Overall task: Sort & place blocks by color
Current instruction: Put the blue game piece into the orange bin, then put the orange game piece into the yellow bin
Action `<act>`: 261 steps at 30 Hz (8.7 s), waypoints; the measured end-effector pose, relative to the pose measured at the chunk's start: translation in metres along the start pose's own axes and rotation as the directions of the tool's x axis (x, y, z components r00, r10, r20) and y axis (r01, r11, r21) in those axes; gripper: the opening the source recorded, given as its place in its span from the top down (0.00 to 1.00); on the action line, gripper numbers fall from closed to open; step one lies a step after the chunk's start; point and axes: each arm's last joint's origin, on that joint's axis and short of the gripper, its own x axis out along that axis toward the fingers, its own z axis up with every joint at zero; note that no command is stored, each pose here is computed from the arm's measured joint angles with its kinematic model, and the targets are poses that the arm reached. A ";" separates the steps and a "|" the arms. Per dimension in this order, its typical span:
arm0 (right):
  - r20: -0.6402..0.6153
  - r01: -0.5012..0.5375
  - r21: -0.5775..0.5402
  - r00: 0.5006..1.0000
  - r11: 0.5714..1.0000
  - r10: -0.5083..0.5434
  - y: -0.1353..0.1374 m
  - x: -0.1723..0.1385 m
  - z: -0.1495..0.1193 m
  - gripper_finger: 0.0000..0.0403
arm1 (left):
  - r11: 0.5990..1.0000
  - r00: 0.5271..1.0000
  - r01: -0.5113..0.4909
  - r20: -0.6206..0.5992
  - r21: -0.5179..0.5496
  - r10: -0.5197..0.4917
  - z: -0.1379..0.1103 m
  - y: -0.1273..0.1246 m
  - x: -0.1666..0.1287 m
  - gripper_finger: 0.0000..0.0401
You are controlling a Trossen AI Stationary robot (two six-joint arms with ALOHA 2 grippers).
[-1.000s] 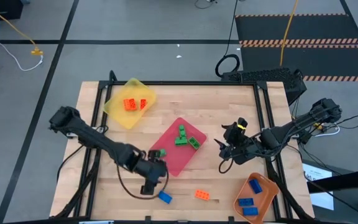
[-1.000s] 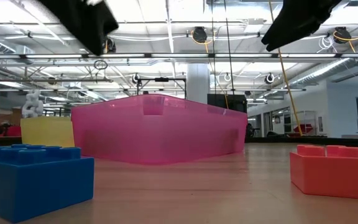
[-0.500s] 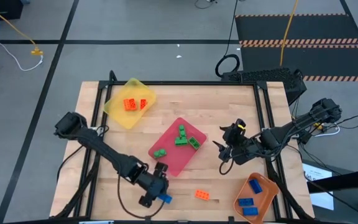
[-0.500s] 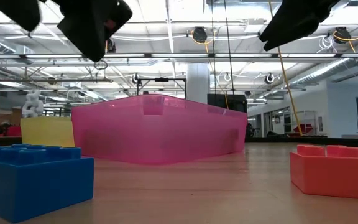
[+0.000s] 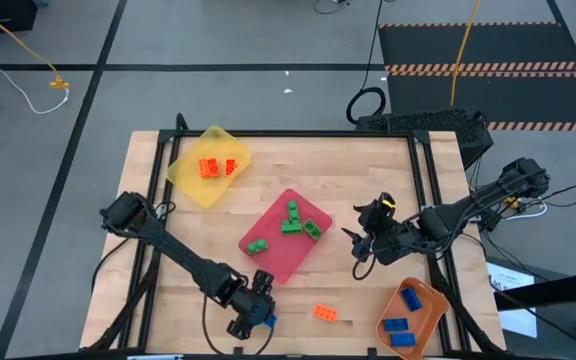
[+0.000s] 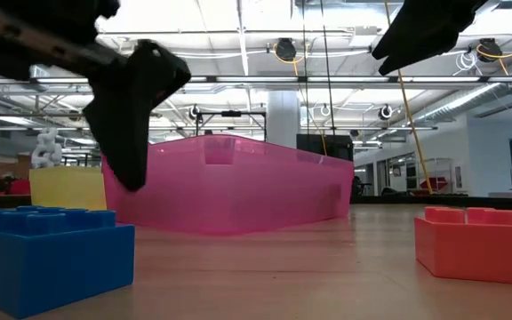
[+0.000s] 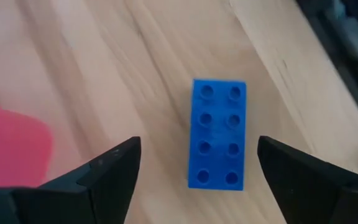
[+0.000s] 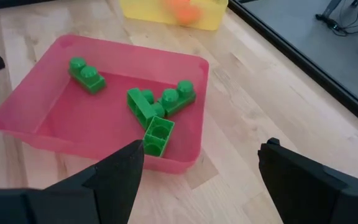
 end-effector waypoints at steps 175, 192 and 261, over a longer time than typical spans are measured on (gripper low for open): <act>-0.802 -0.348 0.279 0.428 0.895 0.416 0.046 -0.100 -0.103 0.54 | 0.876 0.744 -0.264 0.493 -0.404 0.451 0.050 0.076 -0.111 0.32; -0.533 -0.570 0.387 0.502 0.724 0.681 0.065 -0.102 -0.078 0.41 | 0.899 0.757 -0.267 0.502 -0.346 0.418 0.051 0.061 -0.109 0.32; -0.625 -0.334 -0.180 0.765 0.925 0.154 0.181 0.071 -0.078 0.43 | 0.893 0.488 -0.134 0.756 -0.429 0.436 -0.036 0.067 -0.134 0.32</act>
